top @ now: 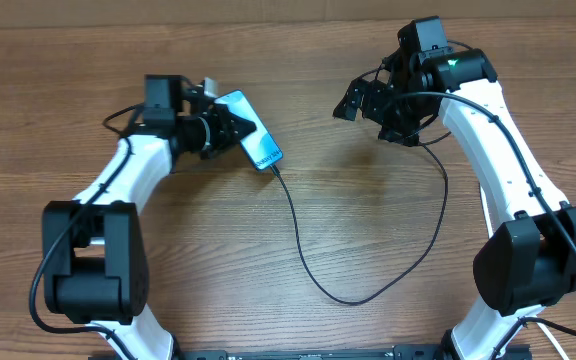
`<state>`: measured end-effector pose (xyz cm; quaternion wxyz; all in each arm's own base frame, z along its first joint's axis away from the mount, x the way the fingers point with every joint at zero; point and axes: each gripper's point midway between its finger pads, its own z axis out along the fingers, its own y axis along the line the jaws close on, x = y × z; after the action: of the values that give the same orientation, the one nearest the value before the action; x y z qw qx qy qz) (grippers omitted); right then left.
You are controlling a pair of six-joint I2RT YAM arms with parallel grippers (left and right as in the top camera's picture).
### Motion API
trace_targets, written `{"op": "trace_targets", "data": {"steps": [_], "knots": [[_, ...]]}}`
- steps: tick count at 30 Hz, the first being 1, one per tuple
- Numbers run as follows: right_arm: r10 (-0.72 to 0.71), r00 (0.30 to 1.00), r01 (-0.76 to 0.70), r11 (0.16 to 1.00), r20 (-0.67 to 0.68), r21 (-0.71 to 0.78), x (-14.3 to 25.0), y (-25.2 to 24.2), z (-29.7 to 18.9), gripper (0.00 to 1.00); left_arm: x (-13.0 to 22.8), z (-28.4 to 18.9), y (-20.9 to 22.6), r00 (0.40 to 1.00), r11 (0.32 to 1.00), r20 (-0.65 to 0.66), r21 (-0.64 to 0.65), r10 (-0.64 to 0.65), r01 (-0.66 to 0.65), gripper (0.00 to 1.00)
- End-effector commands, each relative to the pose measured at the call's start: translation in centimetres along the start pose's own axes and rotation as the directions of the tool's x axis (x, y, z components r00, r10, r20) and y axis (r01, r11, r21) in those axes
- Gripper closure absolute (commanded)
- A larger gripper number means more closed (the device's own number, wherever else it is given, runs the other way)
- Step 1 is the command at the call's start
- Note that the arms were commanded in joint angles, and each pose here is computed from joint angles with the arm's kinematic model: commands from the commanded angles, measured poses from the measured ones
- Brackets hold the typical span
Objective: Plug charger to phone and switch on socket
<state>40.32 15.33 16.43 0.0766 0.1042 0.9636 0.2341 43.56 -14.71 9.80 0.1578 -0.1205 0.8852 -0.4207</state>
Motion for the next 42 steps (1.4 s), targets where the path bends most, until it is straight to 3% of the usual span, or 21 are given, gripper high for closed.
{"op": "trace_targets", "data": {"steps": [1,8,14,18,37,42], "knots": [[-0.029,0.998,0.029,1.0,0.062,-0.005,-0.8,0.7,-1.9,0.0,-0.3,1.2,0.2,0.993,0.99,0.041,-0.094,0.114,-0.11,0.96],[-0.023,0.998,0.023,1.0,0.05,0.001,-0.5,0.5,-1.8,0.0,-0.7,2.0,-1.8,0.999,1.0,0.047,0.014,-0.011,0.01,0.96],[-0.01,1.0,0.009,1.0,0.018,0.012,0.3,-0.2,-0.9,0.0,1.5,5.2,-2.1,0.986,0.969,-0.146,0.223,-0.078,0.109,0.96],[-0.006,1.0,0.006,1.0,0.009,0.012,0.5,-0.3,-0.8,0.0,2.1,6.5,-1.6,0.974,0.946,-0.211,0.292,-0.077,0.138,0.96],[-0.008,1.0,0.008,1.0,-0.004,-0.019,0.7,0.3,-0.8,0.0,1.4,8.7,2.4,0.981,0.972,-0.138,0.17,-0.14,0.163,0.96],[-0.008,1.0,0.008,1.0,-0.004,-0.019,0.7,0.3,-0.8,0.0,1.6,9.0,4.5,0.975,0.978,-0.113,0.068,-0.191,0.2,0.96]]}}
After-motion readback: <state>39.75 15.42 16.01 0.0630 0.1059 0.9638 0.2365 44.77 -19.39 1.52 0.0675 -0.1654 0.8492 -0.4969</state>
